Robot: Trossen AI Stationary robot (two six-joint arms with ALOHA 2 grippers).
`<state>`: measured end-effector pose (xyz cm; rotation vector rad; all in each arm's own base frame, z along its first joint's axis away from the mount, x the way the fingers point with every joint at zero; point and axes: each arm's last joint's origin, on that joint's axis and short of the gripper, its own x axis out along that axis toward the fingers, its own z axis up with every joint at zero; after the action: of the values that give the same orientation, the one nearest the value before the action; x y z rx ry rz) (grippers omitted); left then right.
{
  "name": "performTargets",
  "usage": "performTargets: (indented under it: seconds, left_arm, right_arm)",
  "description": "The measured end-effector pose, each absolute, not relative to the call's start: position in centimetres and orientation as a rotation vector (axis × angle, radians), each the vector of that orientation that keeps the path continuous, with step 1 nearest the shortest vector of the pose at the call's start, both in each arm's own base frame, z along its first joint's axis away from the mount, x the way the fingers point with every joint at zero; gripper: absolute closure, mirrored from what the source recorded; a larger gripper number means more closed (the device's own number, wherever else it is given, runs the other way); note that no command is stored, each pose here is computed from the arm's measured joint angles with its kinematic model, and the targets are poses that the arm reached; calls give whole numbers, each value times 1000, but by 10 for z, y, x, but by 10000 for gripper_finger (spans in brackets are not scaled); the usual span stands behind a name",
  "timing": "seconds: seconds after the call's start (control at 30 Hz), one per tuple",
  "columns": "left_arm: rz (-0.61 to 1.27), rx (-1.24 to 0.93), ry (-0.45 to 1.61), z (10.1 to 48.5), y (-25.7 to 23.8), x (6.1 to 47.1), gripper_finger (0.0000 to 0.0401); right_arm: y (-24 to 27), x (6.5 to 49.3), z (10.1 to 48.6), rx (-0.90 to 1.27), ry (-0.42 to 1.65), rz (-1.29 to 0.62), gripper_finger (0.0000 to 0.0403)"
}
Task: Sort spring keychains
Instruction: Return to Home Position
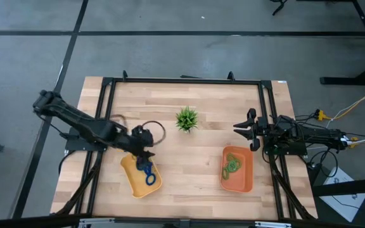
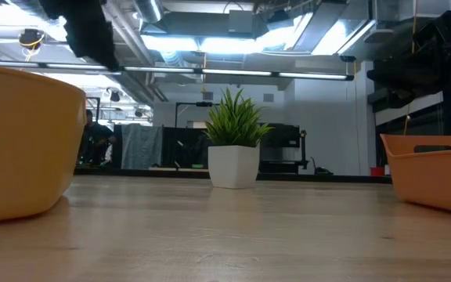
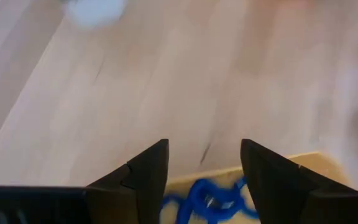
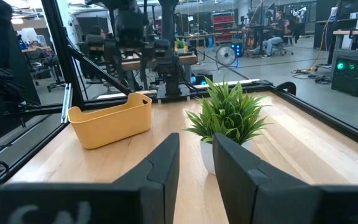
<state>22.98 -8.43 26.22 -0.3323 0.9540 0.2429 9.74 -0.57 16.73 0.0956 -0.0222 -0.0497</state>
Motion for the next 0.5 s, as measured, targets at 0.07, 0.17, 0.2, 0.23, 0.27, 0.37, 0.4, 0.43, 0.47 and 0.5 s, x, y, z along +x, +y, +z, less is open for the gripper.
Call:
performTargets:
  seconds: [0.07, 0.17, 0.2, 0.23, 0.27, 0.37, 0.4, 0.43, 0.47, 0.5]
  left_arm:
    - [156, -310, 834, 262, -79, 218, 207]
    - [32, -284, 650, 251, -71, 196, 207]
    - [3, -278, 588, 244, -68, 188, 207]
    - [-20, -271, 529, 238, -65, 181, 207]
    - [-36, -267, 479, 230, -62, 174, 207]
    - [-81, -261, 314, 211, -51, 155, 207]
    - [-100, -258, 264, 205, -47, 149, 207]
    - [-116, -255, 217, 199, -44, 144, 207]
    - [-133, -250, 172, 193, -41, 139, 207]
    - [-149, -245, 125, 189, -38, 135, 207]
  right_arm:
    - [-6, 97, 167, 96, -22, -50, 305]
    - [-6, 97, 167, 96, -22, -50, 305]
    - [-6, 97, 167, 96, -22, -50, 305]
    - [-6, 97, 167, 96, -22, -50, 305]
    - [-6, 97, 167, 96, -22, -50, 305]
    - [-6, 97, 167, 96, -22, -50, 305]
    - [-6, 97, 167, 96, -22, -50, 305]
    - [-6, 97, 167, 96, -22, -50, 305]
    - [-6, 97, 167, 96, -22, -50, 305]
    - [-6, 97, 167, 96, -22, -50, 305]
